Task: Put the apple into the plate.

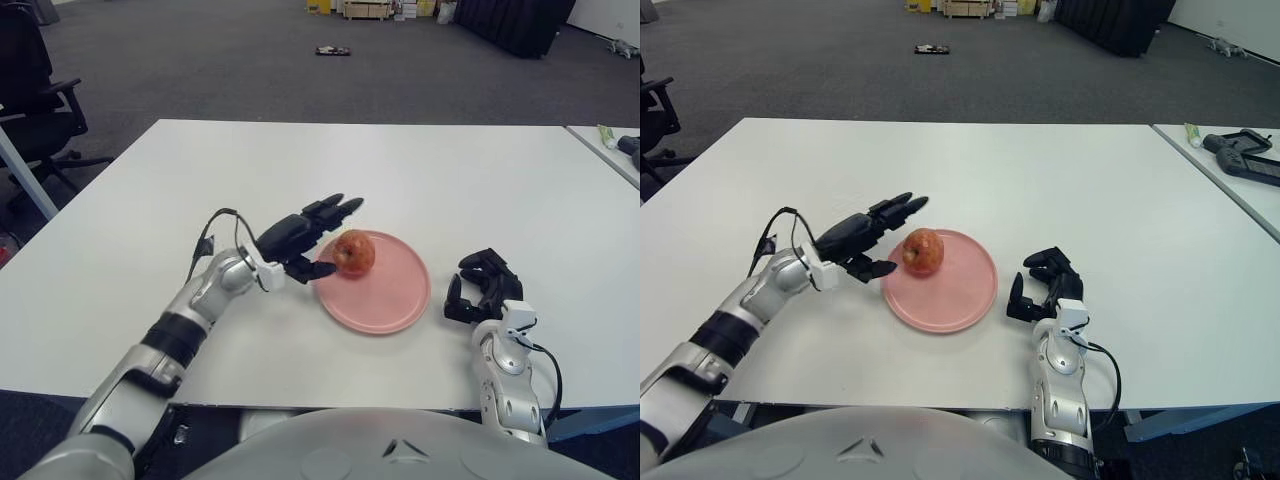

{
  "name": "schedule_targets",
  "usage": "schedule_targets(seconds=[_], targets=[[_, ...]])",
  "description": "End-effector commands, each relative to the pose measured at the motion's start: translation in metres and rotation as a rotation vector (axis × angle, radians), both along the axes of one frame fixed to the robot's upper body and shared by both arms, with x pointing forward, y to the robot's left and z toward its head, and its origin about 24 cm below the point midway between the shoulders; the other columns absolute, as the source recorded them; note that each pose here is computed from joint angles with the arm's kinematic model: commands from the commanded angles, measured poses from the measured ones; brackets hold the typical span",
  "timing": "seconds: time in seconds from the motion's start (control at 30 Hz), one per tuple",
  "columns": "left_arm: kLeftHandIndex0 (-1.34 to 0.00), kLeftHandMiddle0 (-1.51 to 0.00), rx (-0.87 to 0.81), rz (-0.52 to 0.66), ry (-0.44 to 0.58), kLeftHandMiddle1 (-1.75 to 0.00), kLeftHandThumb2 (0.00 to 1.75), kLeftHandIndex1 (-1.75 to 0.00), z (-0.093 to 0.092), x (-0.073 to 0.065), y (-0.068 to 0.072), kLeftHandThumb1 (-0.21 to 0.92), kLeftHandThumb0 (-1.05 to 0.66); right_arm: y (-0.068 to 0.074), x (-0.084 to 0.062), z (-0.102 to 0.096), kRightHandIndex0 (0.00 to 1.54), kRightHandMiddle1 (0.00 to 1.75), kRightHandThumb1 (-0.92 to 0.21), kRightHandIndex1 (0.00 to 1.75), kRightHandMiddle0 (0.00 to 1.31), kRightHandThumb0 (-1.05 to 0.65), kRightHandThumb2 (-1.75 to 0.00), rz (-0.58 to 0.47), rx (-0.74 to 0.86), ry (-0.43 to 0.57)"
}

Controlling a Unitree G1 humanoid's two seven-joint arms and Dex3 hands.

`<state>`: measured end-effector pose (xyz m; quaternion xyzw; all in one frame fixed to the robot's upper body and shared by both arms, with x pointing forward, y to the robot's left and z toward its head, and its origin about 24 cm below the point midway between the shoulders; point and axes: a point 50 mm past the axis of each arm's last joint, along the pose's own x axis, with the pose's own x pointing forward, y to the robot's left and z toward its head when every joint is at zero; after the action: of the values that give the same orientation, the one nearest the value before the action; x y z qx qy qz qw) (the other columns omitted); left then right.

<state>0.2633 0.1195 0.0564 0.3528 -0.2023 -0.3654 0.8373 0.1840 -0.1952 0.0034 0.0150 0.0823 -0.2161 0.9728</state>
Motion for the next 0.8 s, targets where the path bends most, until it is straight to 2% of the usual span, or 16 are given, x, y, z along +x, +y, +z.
schedule_targets(seconds=[0.0,0.03,0.17,0.3,0.37,0.43,0.47,0.5,0.53,0.57,0.6,0.63,0.67,0.7,0.77], targets=[[0.00,0.00,-0.046,0.089,0.045,0.00,0.97,0.00,-0.001,0.003,0.013,0.92,-1.05,0.000,-0.002,-0.006,0.94,1.62,0.09,1.75,0.73,-0.01,-1.75,-0.006,0.034,0.037],[0.00,0.00,-0.054,0.101,0.050,0.00,0.99,0.00,-0.001,0.003,0.014,0.92,-1.05,0.000,-0.002,-0.006,0.94,1.62,0.09,1.75,0.73,-0.01,-1.75,-0.006,0.035,0.037],[0.00,0.00,-0.156,0.250,0.162,0.00,1.05,0.00,-0.027,0.006,0.031,0.92,-1.05,0.000,-0.002,-0.006,0.94,1.62,0.09,1.75,0.73,-0.01,-1.75,-0.005,0.038,0.035],[0.00,0.00,-0.248,0.341,0.188,0.00,1.09,0.00,-0.038,0.006,0.034,0.92,-1.05,0.000,-0.002,-0.006,0.94,1.62,0.09,1.75,0.73,-0.01,-1.75,0.000,0.025,0.034],[0.00,0.00,-0.314,0.435,0.204,0.00,1.12,0.00,-0.046,0.005,0.038,0.92,-1.05,0.000,-0.002,-0.006,0.94,1.62,0.09,1.75,0.73,-0.01,-1.75,0.002,0.018,0.036],[0.00,0.00,-0.365,0.512,0.219,-0.20,1.14,0.00,-0.053,0.002,0.042,0.92,-1.04,0.000,-0.002,-0.006,0.94,1.62,0.09,1.75,0.73,-0.01,-1.75,0.003,0.017,0.040],[0.00,0.00,-0.381,0.535,0.225,-0.51,1.13,-0.24,-0.055,0.001,0.043,0.92,-1.01,0.000,-0.002,-0.006,0.94,1.62,0.09,1.75,0.73,-0.01,-1.75,0.003,0.018,0.042],[0.00,0.00,-0.395,0.556,0.232,-0.62,1.12,-0.33,-0.058,-0.001,0.045,0.92,-1.00,0.000,-0.002,-0.006,0.94,1.62,0.09,1.75,0.73,-0.01,-1.75,0.003,0.019,0.044],[0.00,0.00,-0.404,0.569,0.236,-0.89,1.11,-0.61,-0.059,-0.002,0.046,0.92,-0.97,-0.001,-0.002,-0.006,0.94,1.62,0.09,1.75,0.73,-0.01,-1.75,0.003,0.019,0.044],[0.00,0.00,-0.408,0.575,0.237,-1.07,1.10,-0.79,-0.060,-0.003,0.046,0.92,-0.95,-0.001,-0.002,-0.006,0.94,1.62,0.09,1.75,0.73,-0.01,-1.75,0.003,0.020,0.045],[0.00,0.00,-0.427,0.597,0.249,-1.13,1.10,-0.86,-0.061,-0.004,0.048,0.92,-0.94,-0.001,-0.002,-0.006,0.94,1.62,0.09,1.75,0.73,-0.01,-1.75,0.004,0.021,0.045],[0.00,-0.08,-0.440,0.612,0.257,-1.32,1.08,-1.18,-0.062,-0.005,0.049,0.92,-0.87,-0.001,-0.002,-0.006,0.94,1.62,0.09,1.75,0.73,-0.01,-1.75,0.004,0.022,0.046],[0.00,-0.13,-0.458,0.630,0.268,-1.44,1.07,-1.38,-0.063,-0.006,0.050,0.92,-0.82,-0.001,-0.002,-0.006,0.94,1.62,0.09,1.75,0.73,-0.01,-1.75,0.004,0.023,0.046],[-0.05,-0.18,-0.488,0.648,0.281,-1.50,1.06,-1.45,-0.063,-0.006,0.050,0.92,-0.79,-0.001,-0.001,-0.007,0.94,1.62,0.09,1.75,0.73,-0.01,-1.75,0.006,0.025,0.047],[-0.20,-0.37,-0.535,0.671,0.301,-1.65,0.90,-1.63,-0.063,-0.006,0.050,0.81,-0.55,0.000,-0.001,-0.007,0.94,1.61,0.09,1.75,0.74,-0.01,-1.75,0.009,0.029,0.049]])
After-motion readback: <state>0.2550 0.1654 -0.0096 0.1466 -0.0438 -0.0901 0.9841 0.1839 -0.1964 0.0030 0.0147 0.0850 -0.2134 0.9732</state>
